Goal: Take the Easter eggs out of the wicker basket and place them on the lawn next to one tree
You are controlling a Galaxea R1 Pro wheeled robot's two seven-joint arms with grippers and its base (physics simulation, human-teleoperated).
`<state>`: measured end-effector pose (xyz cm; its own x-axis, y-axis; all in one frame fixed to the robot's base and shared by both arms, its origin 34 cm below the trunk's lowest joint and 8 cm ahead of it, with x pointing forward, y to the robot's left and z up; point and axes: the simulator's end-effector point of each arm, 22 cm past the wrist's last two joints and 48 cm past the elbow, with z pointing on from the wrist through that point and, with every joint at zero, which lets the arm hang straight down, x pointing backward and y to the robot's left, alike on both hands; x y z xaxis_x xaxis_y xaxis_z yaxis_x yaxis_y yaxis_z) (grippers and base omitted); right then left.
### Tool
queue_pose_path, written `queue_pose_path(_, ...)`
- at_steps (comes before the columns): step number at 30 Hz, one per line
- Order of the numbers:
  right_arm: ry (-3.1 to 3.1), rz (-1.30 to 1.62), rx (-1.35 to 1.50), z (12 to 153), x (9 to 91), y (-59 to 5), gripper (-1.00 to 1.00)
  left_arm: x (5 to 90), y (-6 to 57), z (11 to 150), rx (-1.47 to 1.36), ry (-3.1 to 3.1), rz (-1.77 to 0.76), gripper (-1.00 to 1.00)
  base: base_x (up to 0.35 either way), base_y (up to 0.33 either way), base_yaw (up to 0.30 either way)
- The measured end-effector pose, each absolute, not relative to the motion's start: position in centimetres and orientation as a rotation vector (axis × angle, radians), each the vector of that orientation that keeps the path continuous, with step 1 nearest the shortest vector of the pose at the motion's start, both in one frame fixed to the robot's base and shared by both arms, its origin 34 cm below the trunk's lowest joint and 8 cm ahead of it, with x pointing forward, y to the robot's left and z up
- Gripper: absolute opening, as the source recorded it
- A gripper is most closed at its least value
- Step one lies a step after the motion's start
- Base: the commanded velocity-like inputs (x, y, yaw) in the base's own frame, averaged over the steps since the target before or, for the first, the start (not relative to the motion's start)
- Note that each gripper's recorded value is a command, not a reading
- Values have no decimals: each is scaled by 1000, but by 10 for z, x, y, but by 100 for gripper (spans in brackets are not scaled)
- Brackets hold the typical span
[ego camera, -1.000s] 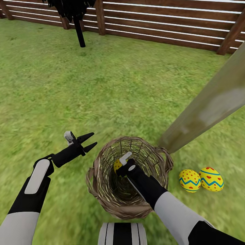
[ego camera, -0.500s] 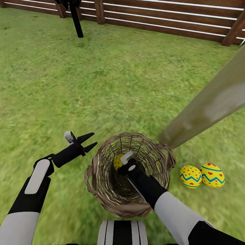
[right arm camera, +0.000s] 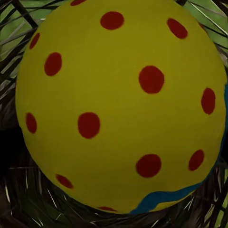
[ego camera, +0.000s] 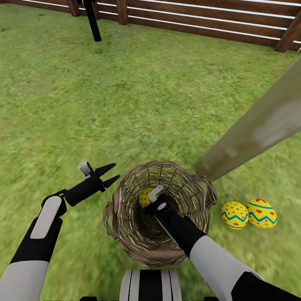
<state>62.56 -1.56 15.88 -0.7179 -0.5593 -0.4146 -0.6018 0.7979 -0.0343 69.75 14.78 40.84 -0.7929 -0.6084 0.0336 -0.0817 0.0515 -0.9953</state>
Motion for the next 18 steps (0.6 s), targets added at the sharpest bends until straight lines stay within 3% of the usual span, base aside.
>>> queue_pose_path(18, 2561, 151, -868, 158, 630, -12, 100, 694, 147, 391, -734, 1956, -1795, 100, 0, 0, 0)
